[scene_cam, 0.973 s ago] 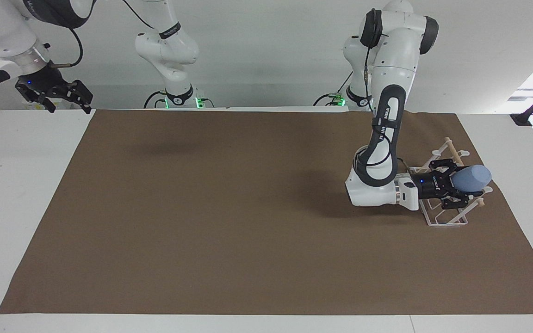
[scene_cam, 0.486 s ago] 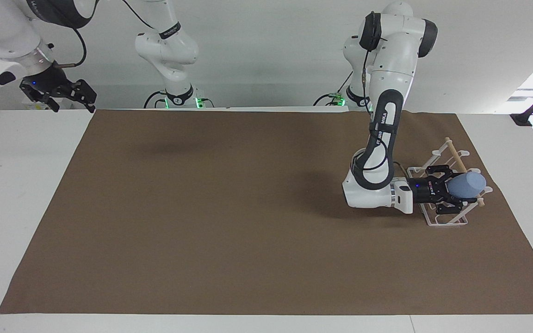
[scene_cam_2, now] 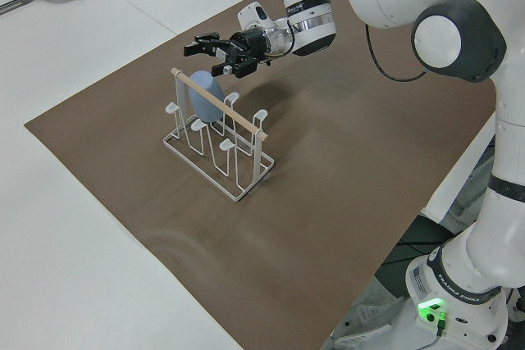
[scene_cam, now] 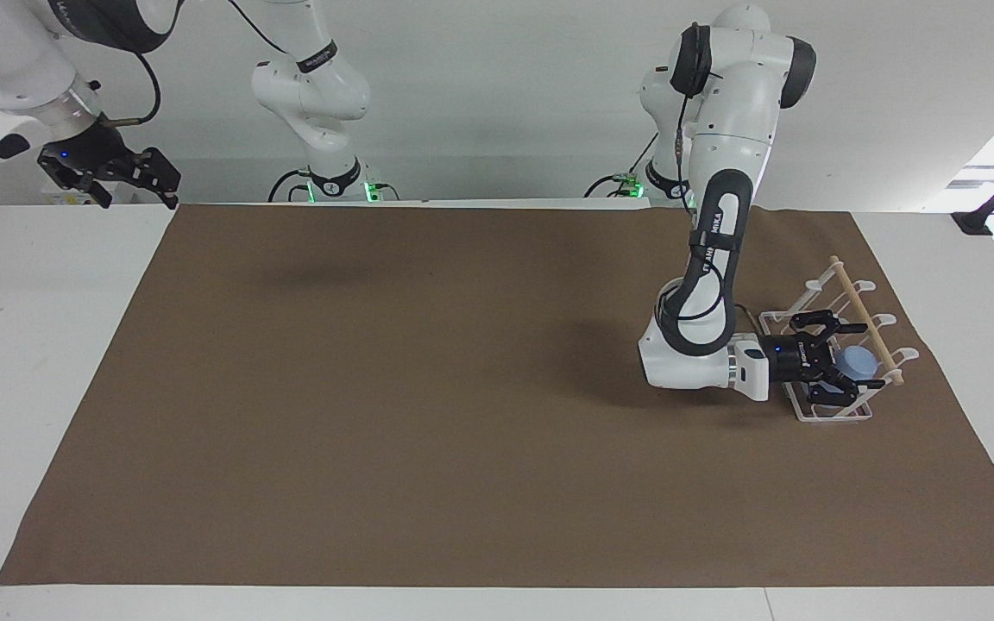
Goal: Hang cup on cup holder
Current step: 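Carry the cup with the left gripper onto a rack peg, then open the left gripper and release the cup on the rack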
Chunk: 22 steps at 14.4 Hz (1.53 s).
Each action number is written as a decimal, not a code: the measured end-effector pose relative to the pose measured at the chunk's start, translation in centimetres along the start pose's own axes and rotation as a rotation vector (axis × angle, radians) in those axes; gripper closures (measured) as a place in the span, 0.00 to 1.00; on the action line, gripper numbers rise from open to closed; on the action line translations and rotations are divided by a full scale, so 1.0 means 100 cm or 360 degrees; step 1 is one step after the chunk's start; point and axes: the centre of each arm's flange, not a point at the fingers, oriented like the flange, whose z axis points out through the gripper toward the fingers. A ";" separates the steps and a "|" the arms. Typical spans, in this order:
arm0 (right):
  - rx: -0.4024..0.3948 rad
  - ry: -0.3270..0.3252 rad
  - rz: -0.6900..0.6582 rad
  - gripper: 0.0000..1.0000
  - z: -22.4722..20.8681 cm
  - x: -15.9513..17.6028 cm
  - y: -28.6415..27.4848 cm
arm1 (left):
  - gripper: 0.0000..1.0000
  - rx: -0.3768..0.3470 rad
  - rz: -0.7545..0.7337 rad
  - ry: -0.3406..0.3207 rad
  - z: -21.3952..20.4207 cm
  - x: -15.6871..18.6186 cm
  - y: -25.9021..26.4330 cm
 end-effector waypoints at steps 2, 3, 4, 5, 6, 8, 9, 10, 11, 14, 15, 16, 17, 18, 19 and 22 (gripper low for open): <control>0.0000 0.0000 0.0000 0.00 0.000 0.000 0.000 | 0.00 0.0002 -0.0007 -0.0005 0.000 0.001 0.001; 0.0000 0.0000 0.0000 0.00 0.000 0.000 0.000 | 0.01 0.0007 -0.0020 -0.0010 0.000 0.004 0.002; 0.0000 0.0000 -0.0001 0.00 0.000 0.000 0.000 | 0.02 0.0011 -0.0040 -0.0016 0.001 0.010 0.003; 0.0000 0.0000 -0.0001 0.00 0.000 0.000 0.000 | 0.02 0.0008 -0.0066 -0.0028 0.002 0.019 0.004; 0.0000 0.0000 -0.0002 0.00 0.000 0.000 -0.001 | 0.06 -0.0002 -0.0096 -0.0048 0.003 0.029 0.006; 0.0000 0.0000 -0.0002 0.00 0.000 0.000 -0.001 | 0.04 -0.0023 -0.0151 -0.0087 0.005 0.050 0.006; 0.0000 0.0000 -0.0002 0.00 0.000 0.000 -0.001 | 0.03 -0.0033 -0.0171 -0.0110 0.006 0.060 0.006; 0.0000 0.0000 -0.0002 0.00 0.000 0.000 -0.001 | 0.02 -0.0039 -0.0172 -0.0151 0.007 0.071 0.005; 0.0000 0.0000 -0.0002 0.00 0.000 0.000 -0.001 | 0.02 -0.0038 -0.0146 -0.0195 0.010 0.083 0.003; 0.0000 0.0000 -0.0002 0.00 0.000 0.000 -0.001 | 0.02 -0.0025 0.0015 -0.0269 0.026 0.112 -0.003; 0.0000 0.0000 -0.0002 0.00 0.000 0.000 -0.001 | 0.01 -0.0032 0.0079 -0.0346 0.032 0.122 -0.006; 0.0000 0.0000 -0.0002 0.00 0.000 0.000 -0.001 | 0.01 -0.0062 0.0122 -0.0458 0.040 0.134 -0.008; 0.0000 0.0000 -0.0002 0.00 0.000 0.000 -0.001 | 0.01 -0.0117 0.0145 -0.0569 0.048 0.152 -0.011; 0.0000 0.0000 -0.0002 0.00 0.000 0.000 -0.001 | 0.01 -0.0158 0.0169 -0.0640 0.060 0.173 -0.017; 0.0000 0.0000 -0.0002 0.00 0.000 0.000 -0.001 | 0.01 -0.0173 0.0202 -0.0699 0.075 0.192 -0.025; 0.0000 0.0000 -0.0002 0.00 0.000 0.000 -0.001 | 0.01 -0.0219 0.0312 -0.1045 0.113 0.225 -0.045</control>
